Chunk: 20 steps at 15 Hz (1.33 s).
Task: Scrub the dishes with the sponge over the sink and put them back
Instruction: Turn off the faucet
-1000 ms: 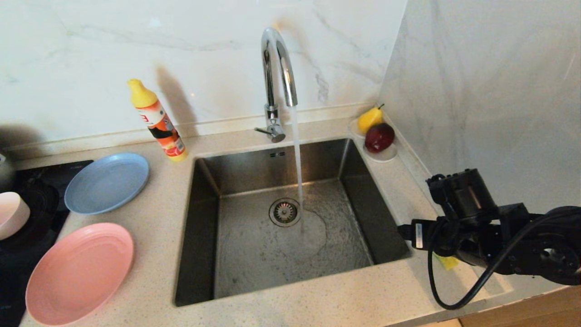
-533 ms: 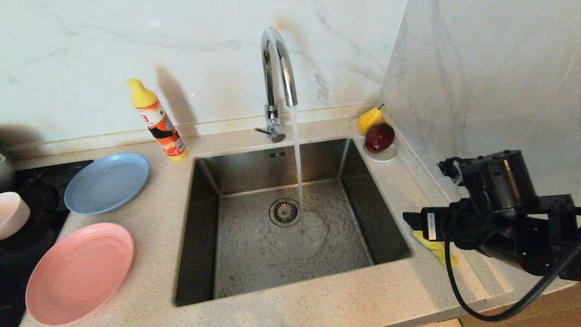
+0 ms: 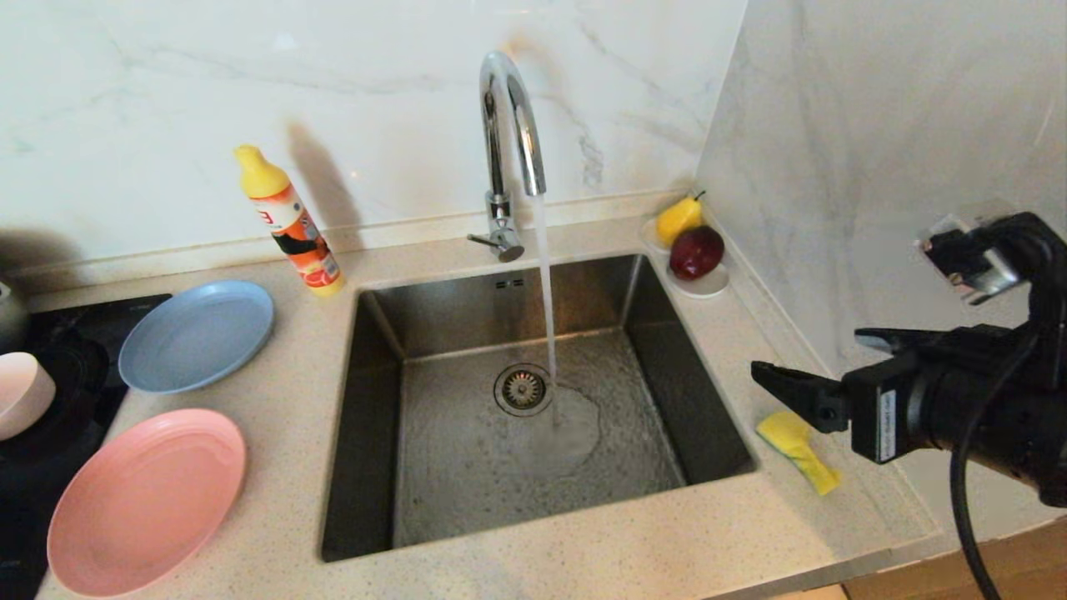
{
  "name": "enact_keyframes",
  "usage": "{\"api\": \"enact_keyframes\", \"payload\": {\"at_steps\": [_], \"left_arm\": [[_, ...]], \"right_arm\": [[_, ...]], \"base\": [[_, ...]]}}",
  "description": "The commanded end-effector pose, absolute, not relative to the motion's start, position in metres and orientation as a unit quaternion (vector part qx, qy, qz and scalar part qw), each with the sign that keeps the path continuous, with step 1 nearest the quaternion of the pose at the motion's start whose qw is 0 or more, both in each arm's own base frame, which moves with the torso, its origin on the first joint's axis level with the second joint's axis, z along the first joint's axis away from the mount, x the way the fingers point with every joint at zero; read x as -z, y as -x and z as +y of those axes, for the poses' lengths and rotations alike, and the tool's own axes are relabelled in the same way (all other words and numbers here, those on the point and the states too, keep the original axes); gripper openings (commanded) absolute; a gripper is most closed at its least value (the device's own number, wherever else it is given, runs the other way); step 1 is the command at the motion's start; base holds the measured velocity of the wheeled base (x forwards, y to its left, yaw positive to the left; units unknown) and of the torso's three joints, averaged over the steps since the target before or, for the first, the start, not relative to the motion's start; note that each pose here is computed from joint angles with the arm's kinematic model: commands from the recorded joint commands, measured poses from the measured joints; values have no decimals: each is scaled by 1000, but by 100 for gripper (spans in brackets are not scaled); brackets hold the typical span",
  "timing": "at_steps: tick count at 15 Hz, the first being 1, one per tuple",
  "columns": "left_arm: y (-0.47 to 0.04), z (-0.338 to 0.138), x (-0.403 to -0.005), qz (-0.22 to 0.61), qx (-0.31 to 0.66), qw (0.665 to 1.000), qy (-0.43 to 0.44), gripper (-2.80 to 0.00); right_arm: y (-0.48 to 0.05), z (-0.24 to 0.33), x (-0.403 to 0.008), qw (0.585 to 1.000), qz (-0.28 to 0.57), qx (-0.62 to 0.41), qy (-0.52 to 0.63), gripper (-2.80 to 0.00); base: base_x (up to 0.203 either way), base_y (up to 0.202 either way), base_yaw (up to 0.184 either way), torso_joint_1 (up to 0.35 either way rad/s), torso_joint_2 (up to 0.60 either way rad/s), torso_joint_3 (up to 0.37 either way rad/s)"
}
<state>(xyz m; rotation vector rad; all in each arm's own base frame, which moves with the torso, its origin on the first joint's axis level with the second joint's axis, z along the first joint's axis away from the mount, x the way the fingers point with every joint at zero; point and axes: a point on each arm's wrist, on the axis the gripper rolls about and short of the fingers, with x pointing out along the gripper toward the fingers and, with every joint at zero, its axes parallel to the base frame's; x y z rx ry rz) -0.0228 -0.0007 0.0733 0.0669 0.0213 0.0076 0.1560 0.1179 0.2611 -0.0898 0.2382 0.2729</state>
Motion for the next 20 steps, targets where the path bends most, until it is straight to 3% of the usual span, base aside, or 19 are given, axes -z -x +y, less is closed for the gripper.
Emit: {"api": "enact_keyframes", "payload": {"at_steps": [1, 10, 14, 20], "left_arm": [[23, -1, -73, 12, -3, 999, -34, -280], [23, -1, -73, 12, -3, 999, -34, -280], [23, -1, -73, 12, -4, 999, -34, -280], [23, -1, -73, 12, -4, 999, -34, -280]], "right_arm": [[-141, 110, -266, 984, 97, -145, 42, -280], [-87, 63, -260, 954, 17, -296, 36, -280], [-67, 27, -237, 967, 5, -250, 55, -280], [3, 6, -197, 985, -51, -152, 62, -280]], "base": [[0, 0, 0, 0, 0, 0], [0, 0, 0, 0, 0, 0], [0, 0, 0, 0, 0, 0], [0, 0, 0, 0, 0, 0]]}}
